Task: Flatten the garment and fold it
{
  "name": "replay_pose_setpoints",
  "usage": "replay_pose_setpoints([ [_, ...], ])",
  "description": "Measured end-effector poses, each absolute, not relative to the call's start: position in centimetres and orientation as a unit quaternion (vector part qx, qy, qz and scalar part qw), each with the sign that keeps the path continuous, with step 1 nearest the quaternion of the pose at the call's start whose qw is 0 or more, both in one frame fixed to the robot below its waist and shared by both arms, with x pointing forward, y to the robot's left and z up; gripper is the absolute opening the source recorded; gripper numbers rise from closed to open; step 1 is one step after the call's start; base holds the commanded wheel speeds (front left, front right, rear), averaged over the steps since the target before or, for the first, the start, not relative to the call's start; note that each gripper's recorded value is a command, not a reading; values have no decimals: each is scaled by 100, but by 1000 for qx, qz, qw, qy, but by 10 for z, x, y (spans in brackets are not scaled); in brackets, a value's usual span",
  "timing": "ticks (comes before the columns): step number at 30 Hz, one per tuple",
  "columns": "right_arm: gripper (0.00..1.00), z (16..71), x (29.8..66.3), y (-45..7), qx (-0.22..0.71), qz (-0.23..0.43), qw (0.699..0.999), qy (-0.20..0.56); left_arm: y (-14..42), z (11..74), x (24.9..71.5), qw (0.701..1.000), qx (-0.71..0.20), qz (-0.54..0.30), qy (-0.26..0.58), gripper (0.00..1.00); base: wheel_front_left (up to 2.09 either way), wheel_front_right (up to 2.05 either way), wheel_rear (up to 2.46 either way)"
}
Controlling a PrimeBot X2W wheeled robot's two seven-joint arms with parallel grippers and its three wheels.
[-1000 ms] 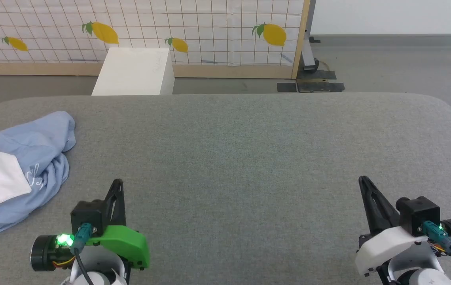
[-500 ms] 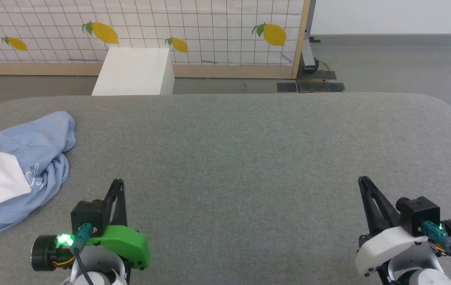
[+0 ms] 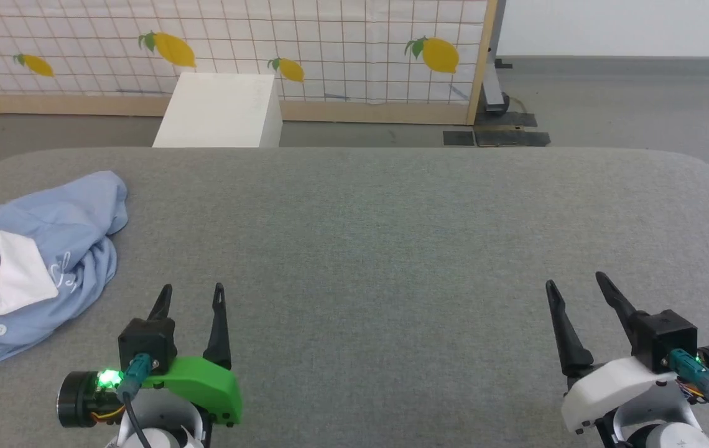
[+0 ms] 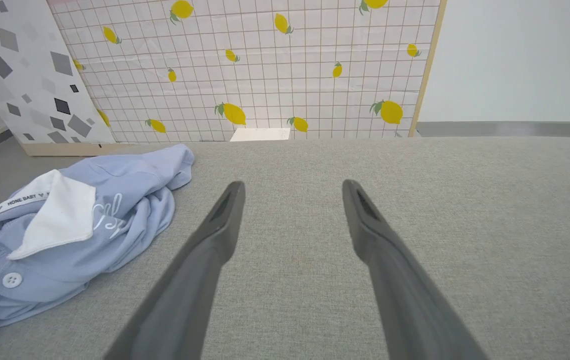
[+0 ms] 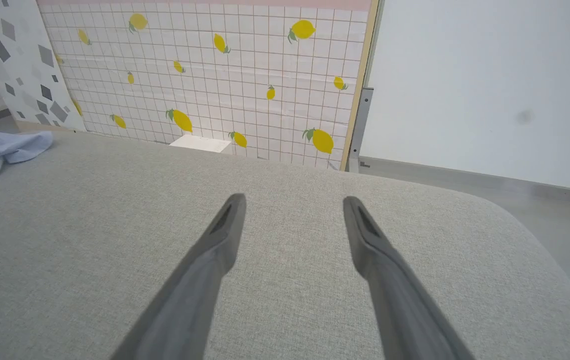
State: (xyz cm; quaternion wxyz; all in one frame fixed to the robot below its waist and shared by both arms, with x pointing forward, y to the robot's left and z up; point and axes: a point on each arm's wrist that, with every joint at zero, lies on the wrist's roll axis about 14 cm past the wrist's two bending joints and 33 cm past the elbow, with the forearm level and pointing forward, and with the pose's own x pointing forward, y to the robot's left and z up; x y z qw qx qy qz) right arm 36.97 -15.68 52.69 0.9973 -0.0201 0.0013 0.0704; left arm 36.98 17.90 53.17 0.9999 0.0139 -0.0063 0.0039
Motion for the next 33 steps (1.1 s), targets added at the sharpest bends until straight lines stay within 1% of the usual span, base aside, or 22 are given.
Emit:
replay_pose_setpoints([
  [9, 100, 528, 377, -142, -19, 92, 996, -5, 196, 531, 361, 999, 11, 35, -11, 100, 0, 0, 0],
  [33, 100, 529, 393, -82, -10, 177, 984, -19, 249, 534, 325, 991, 6, 128, -29, 100, 0, 0, 0],
])
